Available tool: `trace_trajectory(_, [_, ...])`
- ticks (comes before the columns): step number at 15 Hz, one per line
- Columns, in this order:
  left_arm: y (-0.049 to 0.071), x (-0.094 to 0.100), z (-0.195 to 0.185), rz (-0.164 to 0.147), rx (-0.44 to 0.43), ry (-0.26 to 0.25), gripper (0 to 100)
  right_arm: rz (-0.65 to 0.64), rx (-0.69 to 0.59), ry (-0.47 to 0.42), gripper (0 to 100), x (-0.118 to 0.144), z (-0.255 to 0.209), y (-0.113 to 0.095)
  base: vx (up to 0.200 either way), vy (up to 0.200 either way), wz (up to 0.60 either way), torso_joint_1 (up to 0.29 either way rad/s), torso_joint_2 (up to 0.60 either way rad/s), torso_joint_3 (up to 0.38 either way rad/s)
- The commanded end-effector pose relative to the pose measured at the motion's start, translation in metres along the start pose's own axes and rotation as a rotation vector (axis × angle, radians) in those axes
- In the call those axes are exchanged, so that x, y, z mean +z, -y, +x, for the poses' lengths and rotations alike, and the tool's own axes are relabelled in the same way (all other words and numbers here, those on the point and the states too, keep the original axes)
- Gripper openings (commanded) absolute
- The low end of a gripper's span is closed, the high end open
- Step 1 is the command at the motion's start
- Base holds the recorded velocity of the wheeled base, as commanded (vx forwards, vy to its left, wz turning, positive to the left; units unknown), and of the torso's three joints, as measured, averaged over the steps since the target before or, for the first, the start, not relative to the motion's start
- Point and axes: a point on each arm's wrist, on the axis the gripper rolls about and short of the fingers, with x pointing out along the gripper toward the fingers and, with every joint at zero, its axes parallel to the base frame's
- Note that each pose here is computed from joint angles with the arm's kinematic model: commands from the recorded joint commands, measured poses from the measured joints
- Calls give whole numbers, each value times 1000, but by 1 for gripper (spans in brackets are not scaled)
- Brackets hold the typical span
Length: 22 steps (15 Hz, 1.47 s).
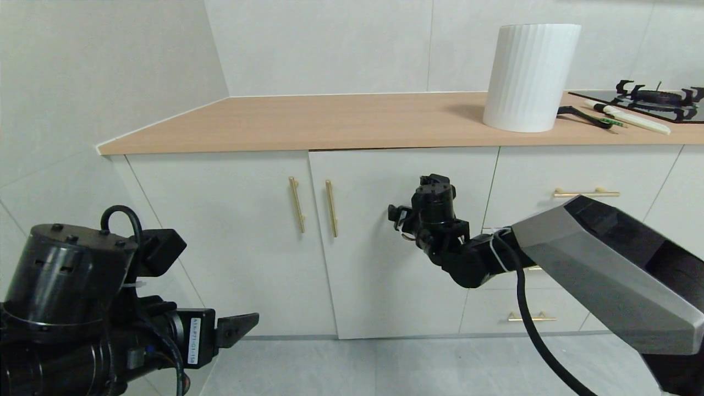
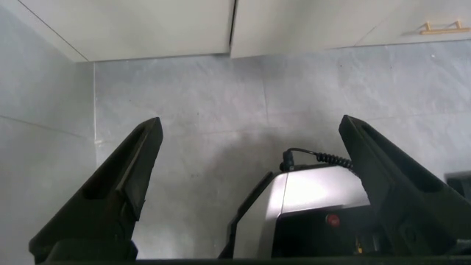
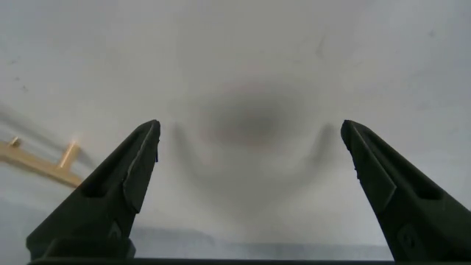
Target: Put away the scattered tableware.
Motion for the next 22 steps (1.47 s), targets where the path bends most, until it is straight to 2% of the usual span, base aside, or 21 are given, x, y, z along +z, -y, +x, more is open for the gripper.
trace_trajectory(1, [0, 0, 0, 0, 1, -1, 100, 7, -23, 24, 100, -5, 10, -2, 0, 0, 0, 0, 0, 0])
trace_trajectory(4, [0, 0, 1, 0, 1, -2, 100, 23, -87, 80, 100, -6, 26, 2, 0, 0, 0, 0, 0, 0])
trace_trajectory(7, [0, 0, 1, 1, 2, -4, 100, 20, -133, 93, 100, -7, 36, 7, 0, 0, 0, 0, 0, 0])
trace_trajectory(11, [0, 0, 1, 1, 2, -4, 100, 23, -126, 91, 100, 1, 26, 4, 0, 0, 0, 0, 0, 0])
trace_trajectory(12, [0, 0, 1, 1, 2, -4, 100, 14, -102, 65, 100, 8, 6, -2, 0, 0, 0, 0, 0, 0])
trace_trajectory(13, [0, 0, 1, 1, 2, -4, 100, 9, -74, 24, 100, 12, -9, 0, 0, 0, 0, 0, 0, 0])
trace_trajectory(15, [0, 0, 1, 0, 1, -2, 100, -24, 70, -144, 100, 14, -54, 13, 0, 0, 0, 0, 0, 0])
trace_trajectory(16, [0, 0, 0, 0, 1, -1, 100, -27, 186, -215, 100, 22, -77, 19, 0, 0, 0, 0, 0, 0])
trace_trajectory(17, [0, 0, 0, 0, 1, -1, 100, -25, 258, -242, 100, 29, -89, 21, 0, 0, 0, 0, 0, 0])
trace_trajectory(20, [0, 0, -1, -1, -1, 3, 100, -22, 269, -229, 100, 40, -100, 22, 0, 0, 0, 0, 0, 0])
trace_trajectory(22, [-2, 2, -12, -10, -18, 45, 100, -56, 248, -207, 100, 56, -133, 34, 0, 0, 0, 0, 0, 0])
